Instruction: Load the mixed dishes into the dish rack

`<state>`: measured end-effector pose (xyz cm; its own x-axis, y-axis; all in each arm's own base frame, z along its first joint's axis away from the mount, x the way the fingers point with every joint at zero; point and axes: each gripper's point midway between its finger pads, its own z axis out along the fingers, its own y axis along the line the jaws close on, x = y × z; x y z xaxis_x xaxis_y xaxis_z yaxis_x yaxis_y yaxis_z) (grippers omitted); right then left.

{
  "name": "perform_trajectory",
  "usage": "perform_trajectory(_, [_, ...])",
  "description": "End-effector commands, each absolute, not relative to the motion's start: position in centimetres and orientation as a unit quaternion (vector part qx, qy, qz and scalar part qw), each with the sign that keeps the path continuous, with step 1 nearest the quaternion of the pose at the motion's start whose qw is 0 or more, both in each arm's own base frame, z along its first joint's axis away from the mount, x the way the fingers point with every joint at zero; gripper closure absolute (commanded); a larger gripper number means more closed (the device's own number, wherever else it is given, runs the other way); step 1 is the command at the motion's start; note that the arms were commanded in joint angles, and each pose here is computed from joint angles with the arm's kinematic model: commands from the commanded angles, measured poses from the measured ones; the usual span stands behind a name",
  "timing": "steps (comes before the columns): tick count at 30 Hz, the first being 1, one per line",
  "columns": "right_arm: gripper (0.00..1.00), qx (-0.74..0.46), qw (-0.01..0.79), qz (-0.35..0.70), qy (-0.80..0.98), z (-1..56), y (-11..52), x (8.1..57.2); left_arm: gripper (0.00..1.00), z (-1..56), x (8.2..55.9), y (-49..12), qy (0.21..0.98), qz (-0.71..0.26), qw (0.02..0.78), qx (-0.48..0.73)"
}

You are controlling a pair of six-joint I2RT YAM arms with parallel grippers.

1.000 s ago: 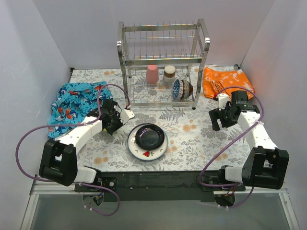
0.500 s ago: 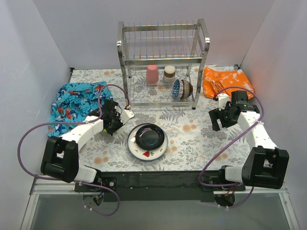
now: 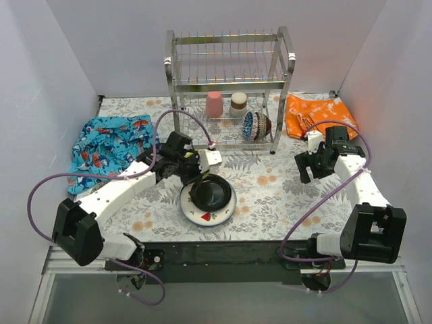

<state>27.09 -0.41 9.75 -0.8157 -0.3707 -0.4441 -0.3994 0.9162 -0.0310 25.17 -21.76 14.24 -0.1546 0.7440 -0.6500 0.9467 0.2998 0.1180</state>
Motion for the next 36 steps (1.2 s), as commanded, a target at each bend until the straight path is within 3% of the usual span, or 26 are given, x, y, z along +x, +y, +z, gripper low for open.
perform_trajectory(1, [0.11, -0.204, 0.254, 0.009, 0.946, 11.9, -1.2, 29.0, 1.00, 16.2, 25.9, -28.2, 0.683, -0.248, 0.359, 0.585])
perform_trajectory(11, [0.11, -0.200, 0.250, -0.009, 0.947, 12.5, -1.8, 27.8, 1.00, 16.6, 28.9, -37.0, 0.677, -0.404, 0.323, 0.524])
perform_trajectory(15, [0.11, -0.197, 0.249, -0.016, 0.948, 12.3, -2.0, 26.7, 1.00, 17.7, 31.6, -38.1, 0.692, -0.398, 0.381, 0.467])
perform_trajectory(21, [0.11, -0.192, 0.239, -0.025, 0.952, 11.8, -2.6, 25.7, 1.00, 22.9, 34.1, -37.5, 0.676, -0.444, 0.480, 0.340])
perform_trajectory(27, [0.11, -0.192, 0.233, -0.031, 0.953, 11.9, -2.9, 25.9, 1.00, 24.9, 36.3, -35.3, 0.670, -0.544, 0.471, 0.183])
perform_trajectory(36, [0.11, -0.185, 0.219, -0.049, 0.957, 11.8, -3.7, 25.6, 1.00, 25.0, 40.6, -35.0, 0.651, -0.586, 0.471, 0.101])
